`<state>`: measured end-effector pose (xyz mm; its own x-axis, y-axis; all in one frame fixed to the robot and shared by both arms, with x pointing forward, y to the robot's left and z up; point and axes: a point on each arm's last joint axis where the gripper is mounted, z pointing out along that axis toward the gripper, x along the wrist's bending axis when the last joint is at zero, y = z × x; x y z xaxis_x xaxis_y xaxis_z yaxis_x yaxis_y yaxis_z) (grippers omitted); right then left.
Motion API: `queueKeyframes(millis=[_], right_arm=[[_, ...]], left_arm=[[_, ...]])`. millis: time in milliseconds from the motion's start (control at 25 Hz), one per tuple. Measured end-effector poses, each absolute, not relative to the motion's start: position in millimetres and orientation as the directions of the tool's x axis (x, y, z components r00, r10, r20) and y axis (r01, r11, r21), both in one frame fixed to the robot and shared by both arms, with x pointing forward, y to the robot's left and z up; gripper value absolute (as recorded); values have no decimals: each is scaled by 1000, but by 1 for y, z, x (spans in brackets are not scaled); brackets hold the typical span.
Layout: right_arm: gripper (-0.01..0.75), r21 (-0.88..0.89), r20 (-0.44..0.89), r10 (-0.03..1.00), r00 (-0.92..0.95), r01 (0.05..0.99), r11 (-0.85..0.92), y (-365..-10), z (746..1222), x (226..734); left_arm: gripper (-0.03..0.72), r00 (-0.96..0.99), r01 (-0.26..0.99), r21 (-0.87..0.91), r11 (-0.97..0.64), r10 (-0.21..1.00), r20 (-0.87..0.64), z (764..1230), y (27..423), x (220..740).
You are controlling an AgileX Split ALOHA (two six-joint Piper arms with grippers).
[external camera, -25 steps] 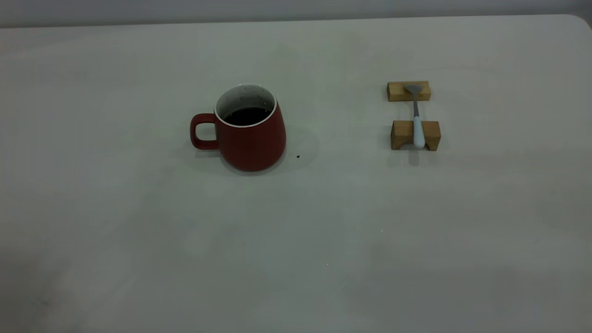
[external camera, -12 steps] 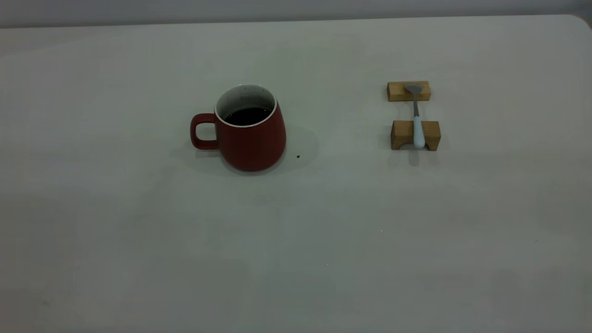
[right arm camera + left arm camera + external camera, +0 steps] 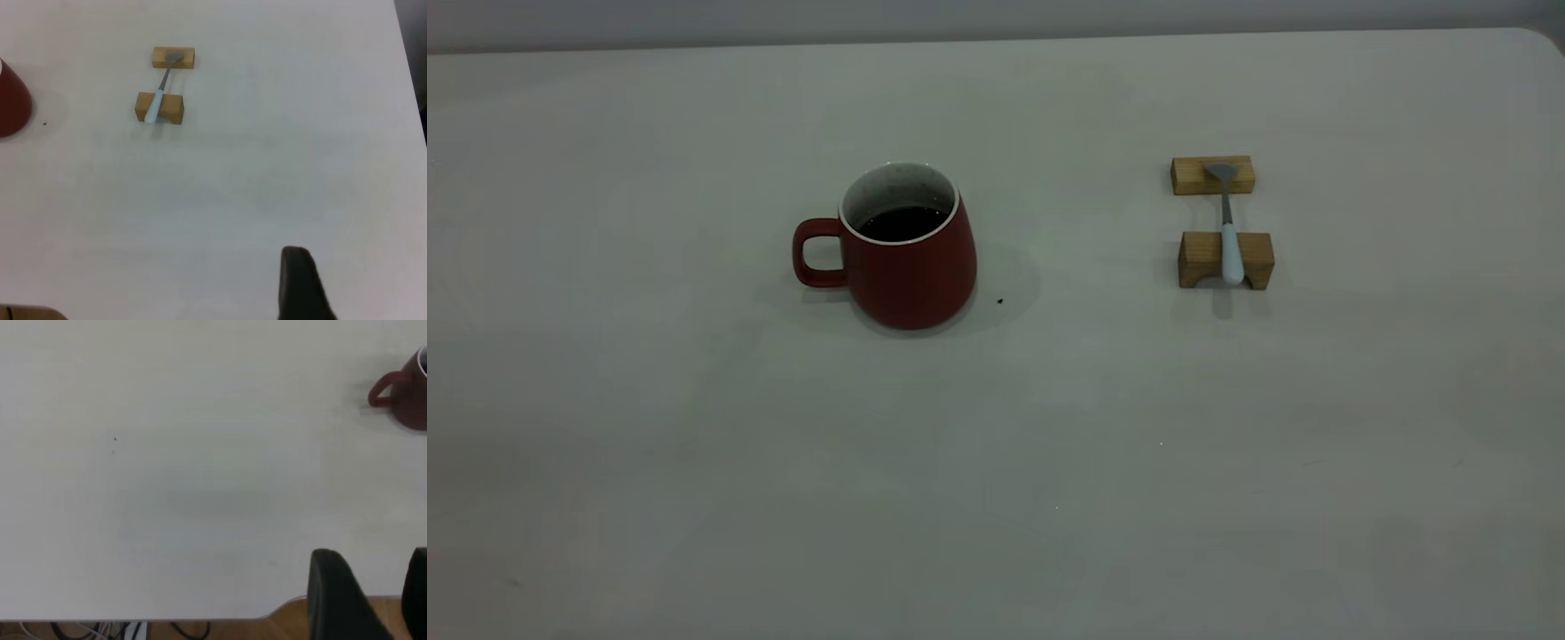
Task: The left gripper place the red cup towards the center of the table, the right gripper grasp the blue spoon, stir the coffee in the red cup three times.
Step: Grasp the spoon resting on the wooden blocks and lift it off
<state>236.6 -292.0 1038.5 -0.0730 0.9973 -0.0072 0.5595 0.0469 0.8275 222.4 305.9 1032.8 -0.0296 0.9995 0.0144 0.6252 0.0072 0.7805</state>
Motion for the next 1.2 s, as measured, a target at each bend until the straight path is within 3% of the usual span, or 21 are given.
queueKeyframes(millis=[960, 1200], right_arm=[[488, 830, 14, 999, -51, 558, 17, -293, 1039, 237], [489, 816, 45, 999, -5, 577, -33, -295, 1072, 252]], left_arm=[[318, -27, 625, 780, 9, 1000, 11, 1033, 306, 222], [318, -27, 625, 780, 9, 1000, 11, 1033, 306, 222]])
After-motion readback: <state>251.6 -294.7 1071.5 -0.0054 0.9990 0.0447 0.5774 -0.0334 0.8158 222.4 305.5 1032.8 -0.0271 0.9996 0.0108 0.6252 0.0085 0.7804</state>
